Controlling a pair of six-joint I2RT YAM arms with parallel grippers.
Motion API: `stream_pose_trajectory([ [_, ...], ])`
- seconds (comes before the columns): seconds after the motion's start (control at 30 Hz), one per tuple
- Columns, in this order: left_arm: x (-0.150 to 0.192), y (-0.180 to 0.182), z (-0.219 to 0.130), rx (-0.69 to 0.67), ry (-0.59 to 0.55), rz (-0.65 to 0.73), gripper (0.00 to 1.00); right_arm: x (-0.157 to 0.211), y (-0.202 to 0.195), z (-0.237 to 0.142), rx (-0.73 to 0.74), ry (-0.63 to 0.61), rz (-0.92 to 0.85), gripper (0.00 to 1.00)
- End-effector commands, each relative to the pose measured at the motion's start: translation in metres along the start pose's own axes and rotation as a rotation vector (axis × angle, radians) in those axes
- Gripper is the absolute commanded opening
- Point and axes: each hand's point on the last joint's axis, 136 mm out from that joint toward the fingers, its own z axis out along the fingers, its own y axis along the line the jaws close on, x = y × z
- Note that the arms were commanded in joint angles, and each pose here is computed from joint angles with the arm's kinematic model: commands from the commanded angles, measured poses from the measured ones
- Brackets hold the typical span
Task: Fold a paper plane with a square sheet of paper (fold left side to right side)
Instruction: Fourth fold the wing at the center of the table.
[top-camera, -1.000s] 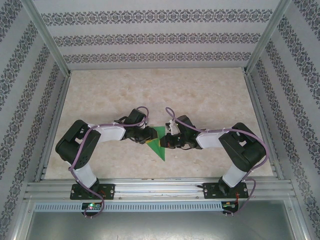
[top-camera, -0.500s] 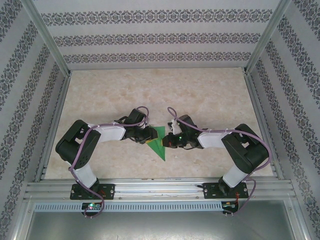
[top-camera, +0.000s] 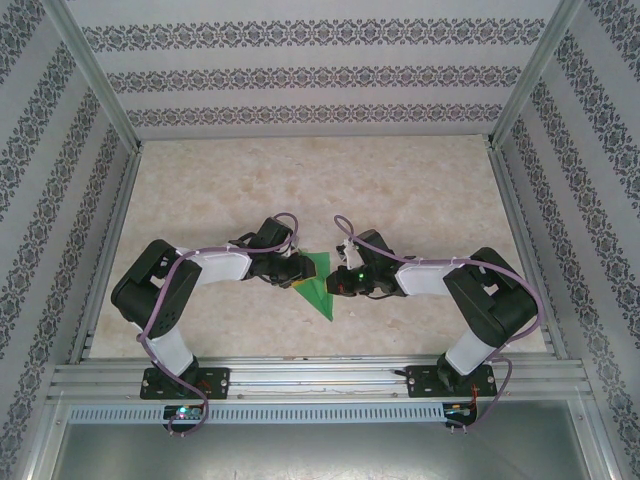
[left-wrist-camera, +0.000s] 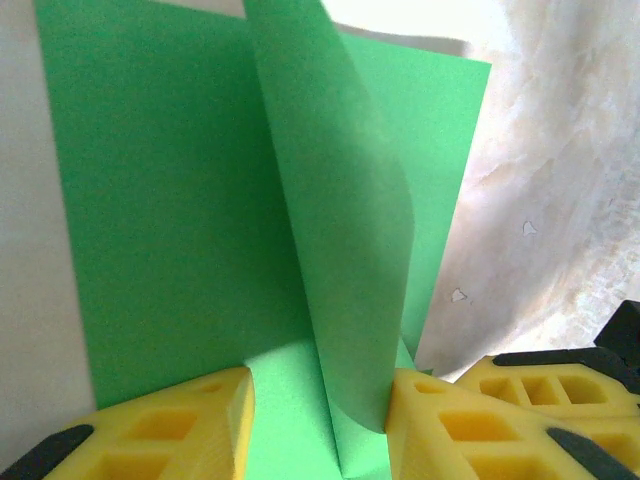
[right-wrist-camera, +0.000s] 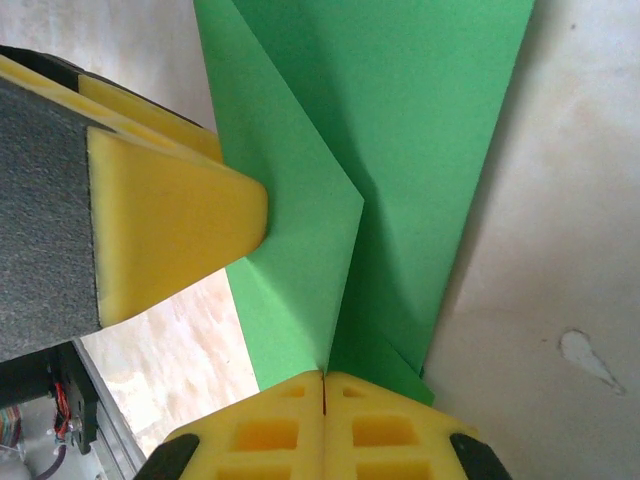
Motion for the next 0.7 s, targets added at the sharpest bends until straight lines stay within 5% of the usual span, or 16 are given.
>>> stream_pose_trajectory([
  [0.0, 0.003, 0.012, 0.003, -0.065, 0.005, 0.005, 0.4, -0.002, 0.004, -0.006, -0.007, 0.002, -0.009, 0.0],
  [0.3, -0.001, -0.001, -0.002, 0.006, -0.029, 0.016, 0.46, -0.001, 0.022, -0.011, -0.082, 0.006, -0.037, 0.05],
  [0.67, -0.009, -0.018, -0.05, 0.07, -0.179, 0.025, 0.61, 0.001, 0.025, -0.009, -0.073, 0.019, -0.067, 0.07],
])
